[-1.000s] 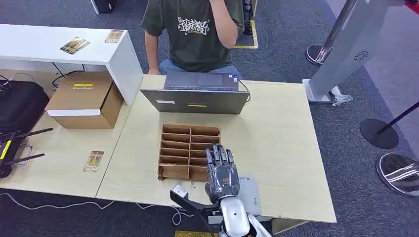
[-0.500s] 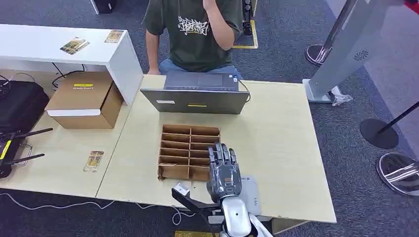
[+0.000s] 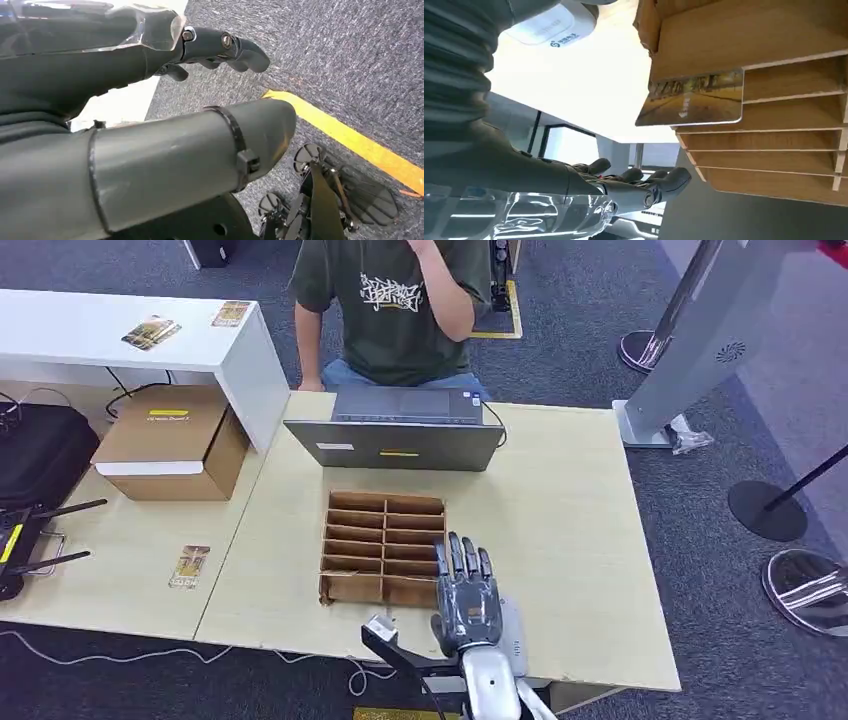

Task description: Pass the card to the sensor for recognition and then transmit it.

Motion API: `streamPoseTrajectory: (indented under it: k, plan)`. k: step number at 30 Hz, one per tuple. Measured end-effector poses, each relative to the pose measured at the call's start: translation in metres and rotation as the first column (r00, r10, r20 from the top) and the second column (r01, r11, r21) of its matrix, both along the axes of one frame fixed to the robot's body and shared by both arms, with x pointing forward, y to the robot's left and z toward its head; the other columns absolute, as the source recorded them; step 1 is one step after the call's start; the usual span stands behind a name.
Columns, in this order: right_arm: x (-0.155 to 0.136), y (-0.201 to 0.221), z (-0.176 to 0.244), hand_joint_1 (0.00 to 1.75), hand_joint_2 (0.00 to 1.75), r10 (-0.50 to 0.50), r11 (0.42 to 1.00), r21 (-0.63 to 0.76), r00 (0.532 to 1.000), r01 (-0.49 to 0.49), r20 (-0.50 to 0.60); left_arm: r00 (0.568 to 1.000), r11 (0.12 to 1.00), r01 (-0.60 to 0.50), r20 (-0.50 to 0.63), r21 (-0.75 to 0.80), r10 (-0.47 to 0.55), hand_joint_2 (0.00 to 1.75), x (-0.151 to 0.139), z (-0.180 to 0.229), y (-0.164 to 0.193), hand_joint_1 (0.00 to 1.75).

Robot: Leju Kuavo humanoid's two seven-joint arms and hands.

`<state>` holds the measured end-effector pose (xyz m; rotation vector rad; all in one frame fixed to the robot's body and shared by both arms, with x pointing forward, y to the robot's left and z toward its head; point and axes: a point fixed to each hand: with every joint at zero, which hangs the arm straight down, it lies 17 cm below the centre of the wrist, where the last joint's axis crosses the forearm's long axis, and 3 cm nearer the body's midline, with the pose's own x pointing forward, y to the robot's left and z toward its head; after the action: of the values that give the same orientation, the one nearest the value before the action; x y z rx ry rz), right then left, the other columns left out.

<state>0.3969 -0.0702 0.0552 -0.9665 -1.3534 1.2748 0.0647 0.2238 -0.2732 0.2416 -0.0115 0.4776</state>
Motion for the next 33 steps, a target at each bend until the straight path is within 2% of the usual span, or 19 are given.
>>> streamPoseTrajectory:
  k: [18,33]
  plan:
    - [-0.003,0.001,-0.001,0.0,1.75,0.02,1.0,0.007,1.0,-0.02,0.002,1.0,1.0,0.002,0.0,0.0,-0.002,0.0,0.0,0.0,0.0,0.0]
    - [0.001,0.015,0.017,0.0,1.75,0.061,0.997,0.036,0.997,-0.064,0.056,1.0,1.0,0.011,0.004,0.001,-0.011,0.0,0.001,0.0,0.0,0.0]
